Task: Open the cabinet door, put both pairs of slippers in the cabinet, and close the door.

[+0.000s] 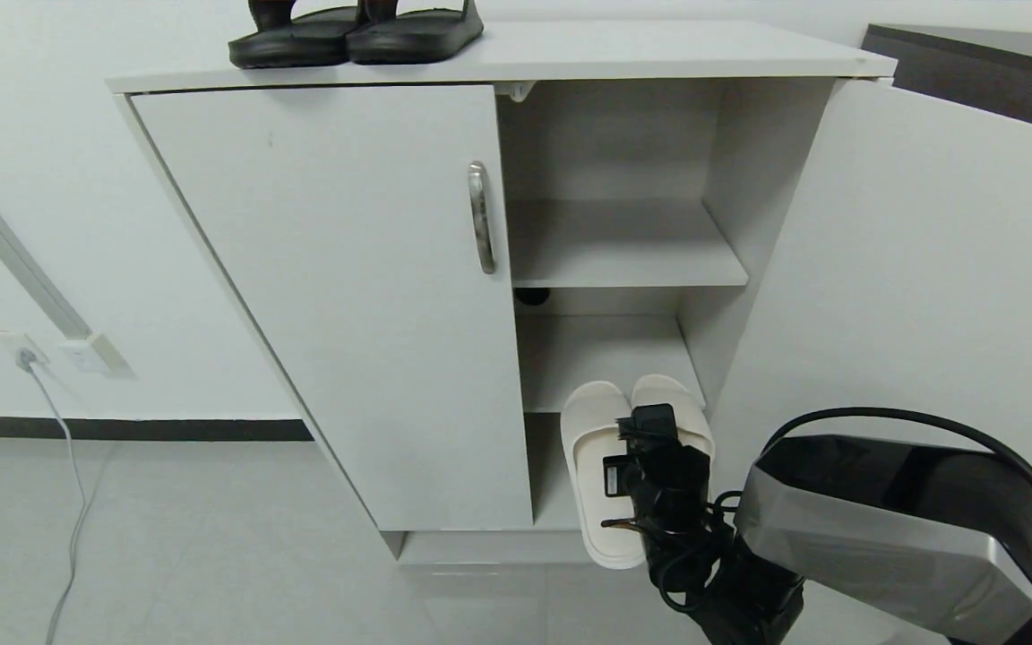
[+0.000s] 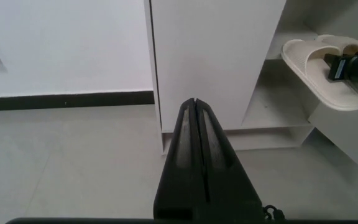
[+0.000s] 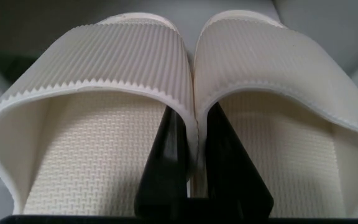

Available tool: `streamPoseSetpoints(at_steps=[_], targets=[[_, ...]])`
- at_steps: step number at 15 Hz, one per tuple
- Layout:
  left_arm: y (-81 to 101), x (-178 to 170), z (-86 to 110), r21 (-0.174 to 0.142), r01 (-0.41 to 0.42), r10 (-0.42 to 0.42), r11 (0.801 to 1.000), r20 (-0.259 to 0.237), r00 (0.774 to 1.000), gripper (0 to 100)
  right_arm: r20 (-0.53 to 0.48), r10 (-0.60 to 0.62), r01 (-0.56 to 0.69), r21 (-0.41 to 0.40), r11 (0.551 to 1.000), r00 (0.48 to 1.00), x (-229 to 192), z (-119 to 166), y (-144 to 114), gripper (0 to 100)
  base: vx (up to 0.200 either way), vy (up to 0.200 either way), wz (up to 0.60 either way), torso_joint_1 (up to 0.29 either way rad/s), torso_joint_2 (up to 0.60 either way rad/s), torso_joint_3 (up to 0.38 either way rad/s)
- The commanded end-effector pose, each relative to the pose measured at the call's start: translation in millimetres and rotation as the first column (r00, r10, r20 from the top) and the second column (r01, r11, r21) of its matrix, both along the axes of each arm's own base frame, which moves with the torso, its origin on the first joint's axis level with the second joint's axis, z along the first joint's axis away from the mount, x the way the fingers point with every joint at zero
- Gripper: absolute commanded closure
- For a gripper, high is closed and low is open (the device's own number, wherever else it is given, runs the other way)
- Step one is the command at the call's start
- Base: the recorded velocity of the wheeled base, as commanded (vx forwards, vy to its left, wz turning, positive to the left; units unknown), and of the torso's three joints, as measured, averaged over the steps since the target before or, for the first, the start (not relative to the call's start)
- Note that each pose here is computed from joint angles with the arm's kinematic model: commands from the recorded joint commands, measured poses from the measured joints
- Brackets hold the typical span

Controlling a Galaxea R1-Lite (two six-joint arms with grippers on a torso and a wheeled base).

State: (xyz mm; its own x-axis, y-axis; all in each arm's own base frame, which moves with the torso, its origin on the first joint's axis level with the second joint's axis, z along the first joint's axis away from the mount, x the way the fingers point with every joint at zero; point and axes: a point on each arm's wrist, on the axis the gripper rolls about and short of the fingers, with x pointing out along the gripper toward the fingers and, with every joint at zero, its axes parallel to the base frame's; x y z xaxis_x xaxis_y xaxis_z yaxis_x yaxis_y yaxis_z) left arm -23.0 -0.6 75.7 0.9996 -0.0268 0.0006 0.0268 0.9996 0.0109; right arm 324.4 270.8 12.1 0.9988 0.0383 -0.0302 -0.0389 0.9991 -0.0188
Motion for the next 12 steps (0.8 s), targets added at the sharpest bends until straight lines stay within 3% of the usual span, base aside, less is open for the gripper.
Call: streamPoseSetpoints(at_steps=[1,3,12], targets=[[0.0,0,-0.1,0.000,-0.001,0.001,1.000,-0.002,1.000,100,0.003,0.001,-0.001,0.003,1.000,1.000,0,2,0,100,0.200,0.000,0.00,0.002,0.01,0.002],[0.0,0,-0.1,-0.002,-0.001,0.001,1.000,-0.002,1.000,100,0.003,0.001,-0.001,0.003,1.000,1.000,0,2,0,100,0.200,0.000,0.00,0.002,0.01,0.002],[0.0,0,-0.1,-0.002,-0.002,0.002,1.000,-0.002,1.000,100,-0.003,-0.028,0.028,-0.002,1.000,1.000,17,5,-6,100,0.000,0.000,0.00,0.000,0.00,0.000]])
